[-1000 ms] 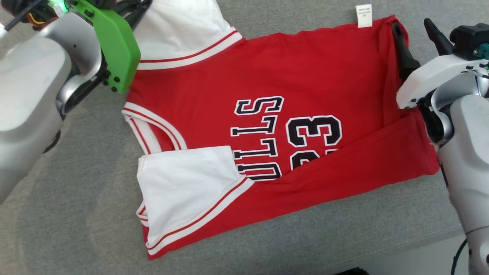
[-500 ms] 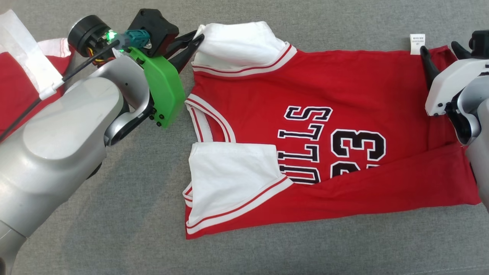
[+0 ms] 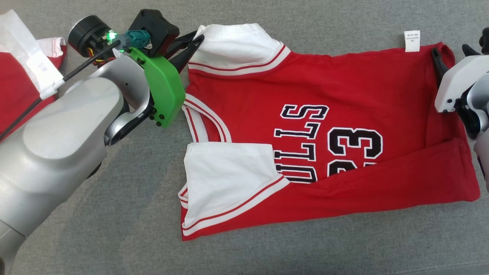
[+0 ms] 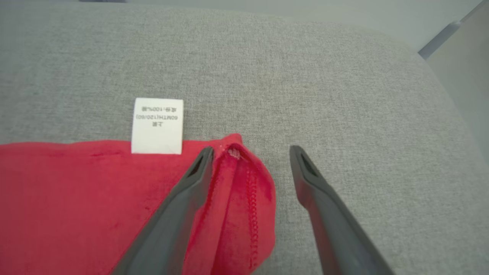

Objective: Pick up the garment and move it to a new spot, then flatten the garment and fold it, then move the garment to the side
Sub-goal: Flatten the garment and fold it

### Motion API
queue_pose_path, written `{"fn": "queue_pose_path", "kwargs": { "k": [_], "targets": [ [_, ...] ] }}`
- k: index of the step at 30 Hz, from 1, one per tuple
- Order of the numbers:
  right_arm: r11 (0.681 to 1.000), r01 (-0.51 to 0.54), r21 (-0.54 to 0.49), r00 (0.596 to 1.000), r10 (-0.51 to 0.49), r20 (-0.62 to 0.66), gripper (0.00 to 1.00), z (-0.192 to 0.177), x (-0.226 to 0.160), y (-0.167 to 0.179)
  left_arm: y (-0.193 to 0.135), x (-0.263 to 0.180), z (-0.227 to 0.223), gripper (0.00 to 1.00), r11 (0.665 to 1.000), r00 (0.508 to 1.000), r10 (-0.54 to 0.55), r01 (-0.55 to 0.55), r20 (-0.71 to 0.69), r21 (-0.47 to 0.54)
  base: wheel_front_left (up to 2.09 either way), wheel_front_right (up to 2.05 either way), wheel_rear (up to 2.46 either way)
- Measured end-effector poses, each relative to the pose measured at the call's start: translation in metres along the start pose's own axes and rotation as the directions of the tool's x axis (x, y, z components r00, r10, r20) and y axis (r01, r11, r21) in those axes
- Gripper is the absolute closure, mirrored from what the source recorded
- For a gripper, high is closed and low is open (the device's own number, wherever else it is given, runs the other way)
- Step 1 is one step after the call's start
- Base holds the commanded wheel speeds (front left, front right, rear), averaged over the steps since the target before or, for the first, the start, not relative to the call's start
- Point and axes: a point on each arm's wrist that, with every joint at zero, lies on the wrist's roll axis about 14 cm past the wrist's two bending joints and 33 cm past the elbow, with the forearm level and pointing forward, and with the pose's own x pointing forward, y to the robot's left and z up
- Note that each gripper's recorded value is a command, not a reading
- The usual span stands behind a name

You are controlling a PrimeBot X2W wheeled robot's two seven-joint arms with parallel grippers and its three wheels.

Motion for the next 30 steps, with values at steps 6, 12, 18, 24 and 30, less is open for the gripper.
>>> {"fn": "queue_pose_path", "kwargs": {
  "k": [6, 12, 18, 24, 30],
  "targets": [
    [1.000, -0.007, -0.007, 1.000, 0.007, 0.001, 0.00, 0.005, 0.007, 0.004, -0.001, 0.004, -0.001, 1.00, 1.000, 1.000, -0.009, 0.009, -0.003, 0.000, 0.00, 0.00, 0.00],
    [1.000, -0.008, 0.012, 1.000, 0.008, -0.022, 0.49, 0.001, 0.011, 0.007, -0.001, 0.003, -0.004, 1.00, 1.000, 1.000, -0.009, 0.009, -0.008, -0.001, 0.00, 0.00, 0.00],
    [1.000, -0.004, 0.018, 0.999, 0.004, -0.037, 1.00, 0.000, 0.012, 0.006, 0.002, 0.003, -0.005, 1.00, 1.000, 1.000, 0.002, -0.002, -0.013, -0.001, 0.00, 0.00, 0.00],
    [0.999, 0.027, 0.024, 0.999, -0.026, -0.035, 1.00, 0.005, 0.009, -0.009, 0.018, 0.000, -0.012, 1.00, 0.999, 0.998, 0.054, -0.054, -0.031, -0.005, 0.00, 0.00, 0.00],
    [0.998, 0.050, 0.029, 0.999, -0.050, -0.005, 1.00, 0.015, 0.007, -0.021, 0.029, 0.001, -0.015, 1.00, 0.996, 0.996, 0.085, -0.085, -0.026, -0.018, 0.00, 0.00, 0.00]
  ]
}}
